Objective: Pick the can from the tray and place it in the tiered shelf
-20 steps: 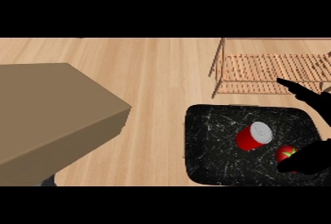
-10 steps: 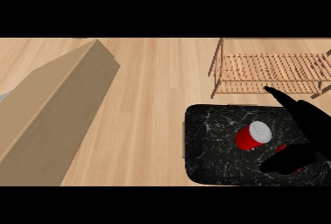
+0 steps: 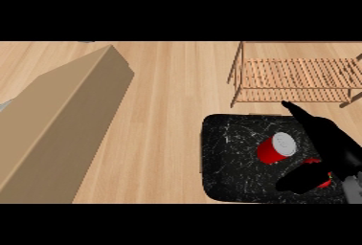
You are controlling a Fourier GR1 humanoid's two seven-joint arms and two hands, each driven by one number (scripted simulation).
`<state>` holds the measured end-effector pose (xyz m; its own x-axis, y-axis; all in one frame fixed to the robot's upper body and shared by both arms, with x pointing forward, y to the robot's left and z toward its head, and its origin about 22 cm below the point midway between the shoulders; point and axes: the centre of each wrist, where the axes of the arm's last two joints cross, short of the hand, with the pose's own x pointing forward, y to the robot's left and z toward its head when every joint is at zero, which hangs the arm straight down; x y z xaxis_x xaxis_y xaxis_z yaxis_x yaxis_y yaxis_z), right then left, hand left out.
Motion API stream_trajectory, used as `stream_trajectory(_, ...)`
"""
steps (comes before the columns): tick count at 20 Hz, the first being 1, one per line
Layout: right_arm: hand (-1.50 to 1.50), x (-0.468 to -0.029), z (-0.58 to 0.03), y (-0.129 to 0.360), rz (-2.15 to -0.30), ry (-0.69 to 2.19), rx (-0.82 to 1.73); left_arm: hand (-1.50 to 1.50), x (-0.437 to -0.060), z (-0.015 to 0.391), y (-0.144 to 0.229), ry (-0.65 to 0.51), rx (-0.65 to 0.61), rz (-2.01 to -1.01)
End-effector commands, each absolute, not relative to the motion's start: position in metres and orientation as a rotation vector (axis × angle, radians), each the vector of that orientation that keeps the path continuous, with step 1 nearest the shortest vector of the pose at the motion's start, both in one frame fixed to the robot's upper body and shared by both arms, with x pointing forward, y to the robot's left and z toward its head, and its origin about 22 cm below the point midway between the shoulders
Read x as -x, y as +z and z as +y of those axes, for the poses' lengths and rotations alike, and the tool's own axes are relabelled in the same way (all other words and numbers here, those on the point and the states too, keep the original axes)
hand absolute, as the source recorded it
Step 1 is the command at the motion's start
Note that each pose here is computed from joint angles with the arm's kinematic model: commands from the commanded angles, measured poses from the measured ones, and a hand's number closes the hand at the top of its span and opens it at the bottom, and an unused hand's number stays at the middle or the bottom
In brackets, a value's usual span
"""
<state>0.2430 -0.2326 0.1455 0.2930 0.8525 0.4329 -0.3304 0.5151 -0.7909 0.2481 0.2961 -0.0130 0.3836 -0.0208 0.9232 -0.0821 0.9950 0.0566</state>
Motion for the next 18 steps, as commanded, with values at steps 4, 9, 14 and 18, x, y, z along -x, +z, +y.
stream_trajectory(4, -1.50, -0.253, -0.239, 0.142, -0.903, 0.865, 0.736, 0.00, -0.249, 0.280, -0.033, 0.054, -0.100, -1.131)
stream_trajectory(9, -1.50, -0.250, -0.242, 0.108, -0.908, 0.885, 0.766, 0.00, -0.246, 0.287, -0.027, 0.049, -0.095, -1.106)
stream_trajectory(14, -1.50, -0.264, -0.225, 0.094, -0.978, 0.832, 0.744, 0.00, -0.241, 0.284, -0.031, 0.046, -0.086, -1.115)
stream_trajectory(18, -1.50, -0.283, -0.229, 0.075, -0.977, 0.851, 0.733, 0.00, -0.251, 0.300, -0.038, 0.049, -0.106, -1.119)
